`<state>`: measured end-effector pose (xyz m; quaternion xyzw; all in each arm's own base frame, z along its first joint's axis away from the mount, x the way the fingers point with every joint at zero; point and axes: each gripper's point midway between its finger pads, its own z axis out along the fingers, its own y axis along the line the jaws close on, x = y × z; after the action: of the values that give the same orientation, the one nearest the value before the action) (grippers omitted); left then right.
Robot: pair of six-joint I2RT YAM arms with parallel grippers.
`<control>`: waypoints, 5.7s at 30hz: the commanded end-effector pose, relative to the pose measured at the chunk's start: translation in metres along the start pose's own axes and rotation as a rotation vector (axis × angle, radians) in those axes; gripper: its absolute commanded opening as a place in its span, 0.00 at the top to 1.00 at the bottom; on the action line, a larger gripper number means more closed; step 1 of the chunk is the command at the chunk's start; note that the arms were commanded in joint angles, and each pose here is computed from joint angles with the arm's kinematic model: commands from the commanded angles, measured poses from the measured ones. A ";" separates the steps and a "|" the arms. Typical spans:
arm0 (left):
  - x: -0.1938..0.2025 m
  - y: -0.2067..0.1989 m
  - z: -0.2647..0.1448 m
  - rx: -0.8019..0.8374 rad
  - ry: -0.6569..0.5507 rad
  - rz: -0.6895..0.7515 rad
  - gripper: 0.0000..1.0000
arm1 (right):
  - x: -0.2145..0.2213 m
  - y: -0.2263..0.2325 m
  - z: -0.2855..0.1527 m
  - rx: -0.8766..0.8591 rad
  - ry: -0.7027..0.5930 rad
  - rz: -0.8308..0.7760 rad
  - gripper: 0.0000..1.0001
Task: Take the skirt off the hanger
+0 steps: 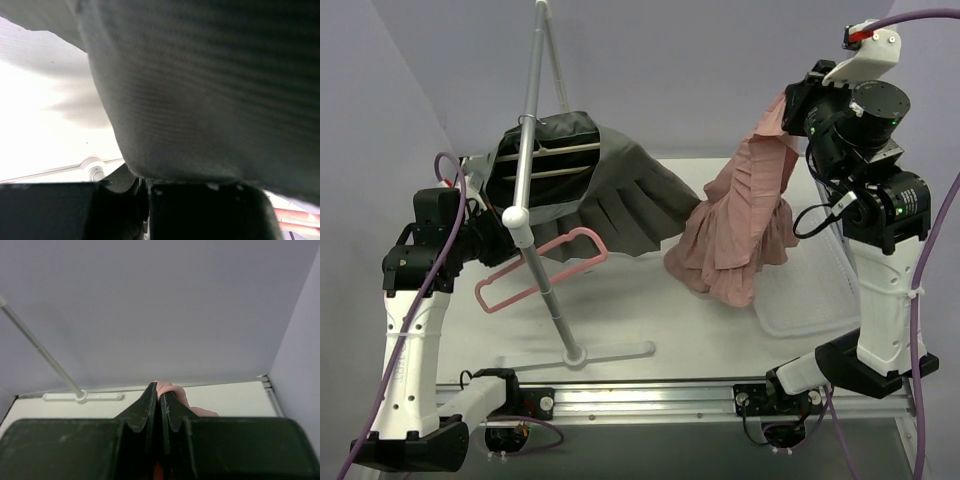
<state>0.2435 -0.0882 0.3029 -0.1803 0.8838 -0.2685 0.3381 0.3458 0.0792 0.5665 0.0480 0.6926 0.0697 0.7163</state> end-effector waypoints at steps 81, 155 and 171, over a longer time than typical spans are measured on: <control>0.033 0.005 0.007 0.013 0.073 0.064 0.98 | 0.322 -0.154 -0.074 0.494 0.646 0.042 1.00; 0.034 0.034 -0.034 -0.137 0.032 0.242 0.98 | 0.249 0.260 -0.201 -1.054 0.776 0.039 0.28; 0.036 0.023 -0.045 -0.092 0.031 0.261 0.98 | 0.297 0.268 -0.198 -1.138 0.853 -0.032 0.42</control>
<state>0.1915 -0.0674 0.2858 -0.0929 0.9211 -0.1707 0.3373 0.1456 0.3802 0.3057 -0.3579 0.7919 0.4031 0.2870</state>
